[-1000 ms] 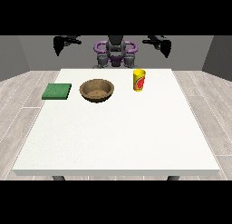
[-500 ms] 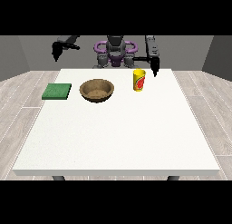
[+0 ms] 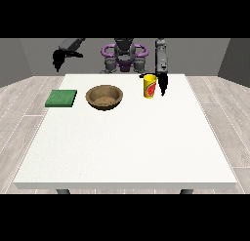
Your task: Pick the cup and pour the ball into the bowl, then pick the bowl and place it on the pad
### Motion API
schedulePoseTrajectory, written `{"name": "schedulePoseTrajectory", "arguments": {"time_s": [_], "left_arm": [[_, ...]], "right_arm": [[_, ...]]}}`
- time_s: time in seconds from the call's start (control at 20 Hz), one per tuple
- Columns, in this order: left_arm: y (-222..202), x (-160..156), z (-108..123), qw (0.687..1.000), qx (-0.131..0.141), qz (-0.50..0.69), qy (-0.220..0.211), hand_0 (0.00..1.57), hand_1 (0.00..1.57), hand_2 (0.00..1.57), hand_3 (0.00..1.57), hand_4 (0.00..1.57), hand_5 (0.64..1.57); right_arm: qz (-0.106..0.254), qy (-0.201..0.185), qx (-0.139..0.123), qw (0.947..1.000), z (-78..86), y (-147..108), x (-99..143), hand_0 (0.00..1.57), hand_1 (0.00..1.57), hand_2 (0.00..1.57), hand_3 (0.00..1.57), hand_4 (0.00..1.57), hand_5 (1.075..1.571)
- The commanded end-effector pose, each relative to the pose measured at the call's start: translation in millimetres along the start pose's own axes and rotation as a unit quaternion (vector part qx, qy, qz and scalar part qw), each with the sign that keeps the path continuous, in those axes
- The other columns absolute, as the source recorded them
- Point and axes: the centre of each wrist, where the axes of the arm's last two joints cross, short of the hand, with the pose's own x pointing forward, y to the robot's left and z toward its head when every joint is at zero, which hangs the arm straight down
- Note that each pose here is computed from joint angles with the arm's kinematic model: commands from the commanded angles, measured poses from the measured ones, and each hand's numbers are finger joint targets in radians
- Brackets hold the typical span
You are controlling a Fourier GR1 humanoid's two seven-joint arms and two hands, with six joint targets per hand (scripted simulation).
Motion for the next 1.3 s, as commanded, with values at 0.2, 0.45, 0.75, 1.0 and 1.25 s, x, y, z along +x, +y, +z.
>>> {"name": "schedulePoseTrajectory", "arguments": {"time_s": [0.2, 0.45, 0.75, 1.0, 1.25], "left_arm": [[11, -28, 3, 0.999, 0.027, -0.006, -0.025, 0.0, 0.0, 0.0, 0.0, 0.0, 1.521], [9, -36, 6, 1.0, 0.017, -0.018, -0.009, 0.0, 0.0, 0.0, 0.0, 0.0, 1.559], [-31, -36, 16, 0.984, 0.026, -0.168, -0.057, 1.32, 1.32, 1.57, 1.57, 1.45, 1.245], [-32, -37, 27, 0.982, -0.003, -0.185, -0.028, 1.33, 1.33, 1.57, 1.57, 1.5, 1.245], [42, -14, -10, 0.943, -0.04, -0.331, 0.016, 1.38, 1.38, 1.57, 1.57, 1.57, 1.341]], "right_arm": [[0.003, -0.033, 0.028, 0.999, -10.5, 2, 6, 0.0, 0.0, 0.0, 0.0, 0.0, 1.571], [0.01, -0.013, 0.013, 0.9998, 1.9, 0, -8, 0.0, 0.0, 0.0, 0.0, 0.0, 1.571], [0.011, -0.063, 0.034, 0.9973, -26.5, -17, 18, 0.0, 0.0, 0.0, 0.0, 0.0, 1.57], [0.016, -0.001, 0.004, 0.9999, -0.7, -39, -4, 0.0, 0.0, 0.0, 0.0, 0.0, 1.57], [-0.001, 0.087, -0.013, 0.9962, 12.5, -38, -18, 0.0, 0.0, 0.0, 0.0, 0.0, 1.569]]}}
